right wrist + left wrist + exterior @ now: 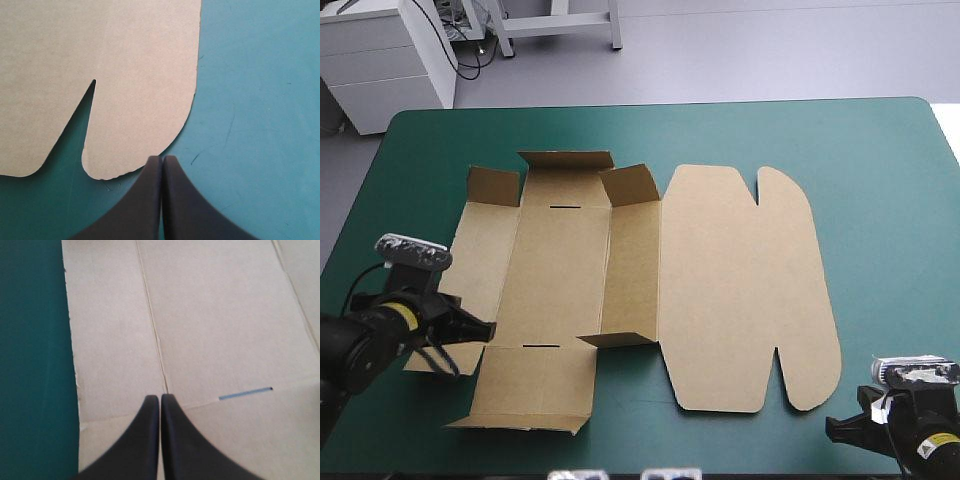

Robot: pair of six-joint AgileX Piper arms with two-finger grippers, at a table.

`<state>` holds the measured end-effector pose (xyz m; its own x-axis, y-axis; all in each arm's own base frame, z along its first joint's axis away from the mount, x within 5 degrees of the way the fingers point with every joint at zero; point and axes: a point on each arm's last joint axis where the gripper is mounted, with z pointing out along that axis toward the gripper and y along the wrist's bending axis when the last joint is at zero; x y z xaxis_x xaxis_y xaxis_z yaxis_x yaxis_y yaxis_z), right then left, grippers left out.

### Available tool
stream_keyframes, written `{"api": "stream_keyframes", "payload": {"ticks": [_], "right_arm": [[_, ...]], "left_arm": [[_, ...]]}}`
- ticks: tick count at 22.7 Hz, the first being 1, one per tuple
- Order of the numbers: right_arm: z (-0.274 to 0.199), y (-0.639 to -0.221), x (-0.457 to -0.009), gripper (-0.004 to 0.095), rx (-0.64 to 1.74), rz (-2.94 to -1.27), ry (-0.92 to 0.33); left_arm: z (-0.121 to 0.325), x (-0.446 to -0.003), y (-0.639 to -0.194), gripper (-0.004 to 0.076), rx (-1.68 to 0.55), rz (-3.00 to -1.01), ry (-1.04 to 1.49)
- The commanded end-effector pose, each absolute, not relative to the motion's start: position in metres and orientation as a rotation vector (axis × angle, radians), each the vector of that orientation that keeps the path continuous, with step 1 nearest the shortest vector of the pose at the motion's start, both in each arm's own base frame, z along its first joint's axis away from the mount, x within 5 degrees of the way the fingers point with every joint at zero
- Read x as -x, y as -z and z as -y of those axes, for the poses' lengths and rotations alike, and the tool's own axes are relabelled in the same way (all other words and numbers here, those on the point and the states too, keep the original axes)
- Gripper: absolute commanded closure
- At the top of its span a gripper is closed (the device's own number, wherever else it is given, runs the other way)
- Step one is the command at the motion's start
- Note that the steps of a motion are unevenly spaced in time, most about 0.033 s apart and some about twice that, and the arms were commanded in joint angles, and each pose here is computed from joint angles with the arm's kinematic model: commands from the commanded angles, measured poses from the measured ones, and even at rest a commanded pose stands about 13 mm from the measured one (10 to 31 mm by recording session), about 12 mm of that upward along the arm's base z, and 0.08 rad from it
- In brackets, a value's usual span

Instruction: Fold the box

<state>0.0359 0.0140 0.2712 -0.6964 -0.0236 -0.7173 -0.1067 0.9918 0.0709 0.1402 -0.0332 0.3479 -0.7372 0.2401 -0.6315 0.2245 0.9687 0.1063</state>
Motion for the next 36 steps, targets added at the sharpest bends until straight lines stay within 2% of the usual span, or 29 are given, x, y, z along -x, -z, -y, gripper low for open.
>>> {"api": "stream_keyframes", "payload": {"ticks": [1,5,8,12,16,17,20,22,32,33,36], "right_arm": [[-0.014,-0.282,-0.040,0.0927,0.090,-2.278,-0.129],[-0.014,-0.282,-0.040,0.0927,0.090,-2.278,-0.129],[-0.014,-0.282,-0.040,0.0927,0.090,-2.278,-0.129],[-0.014,-0.282,-0.040,0.0927,0.090,-2.278,-0.129],[-0.013,-0.282,-0.040,0.0927,0.090,-2.278,-0.126],[-0.013,-0.282,-0.040,0.0928,0.091,-2.279,-0.123],[-0.013,-0.282,-0.040,0.0927,0.093,-2.279,-0.120],[-0.013,-0.282,-0.040,0.0927,0.109,-2.278,-0.113],[-0.010,-0.281,-0.040,0.0927,0.121,-2.279,-0.061],[-0.010,-0.281,-0.040,0.0927,0.121,-2.279,-0.061],[-0.010,-0.281,-0.040,0.0927,0.121,-2.279,-0.061]], "left_arm": [[0.040,-0.170,-0.352,0.0731,-0.312,-2.338,-0.063],[0.046,-0.199,-0.333,0.0730,-0.321,-2.402,-0.083],[0.036,-0.218,-0.318,0.0730,-0.233,-2.469,-0.078],[-0.010,-0.234,-0.317,0.0724,-0.132,-2.523,0.013],[-0.077,-0.229,-0.326,0.0724,0.125,-2.498,0.171],[-0.094,-0.228,-0.323,0.0724,0.221,-2.465,0.292],[-0.114,-0.228,-0.308,0.0724,0.222,-2.456,0.538],[-0.122,-0.232,-0.297,0.0724,0.242,-2.472,0.594],[-0.132,-0.240,-0.280,0.0724,0.172,-2.509,0.538],[-0.132,-0.238,-0.279,0.0716,0.154,-2.531,0.532],[-0.135,-0.234,-0.275,0.0573,0.104,-2.602,0.486]]}}
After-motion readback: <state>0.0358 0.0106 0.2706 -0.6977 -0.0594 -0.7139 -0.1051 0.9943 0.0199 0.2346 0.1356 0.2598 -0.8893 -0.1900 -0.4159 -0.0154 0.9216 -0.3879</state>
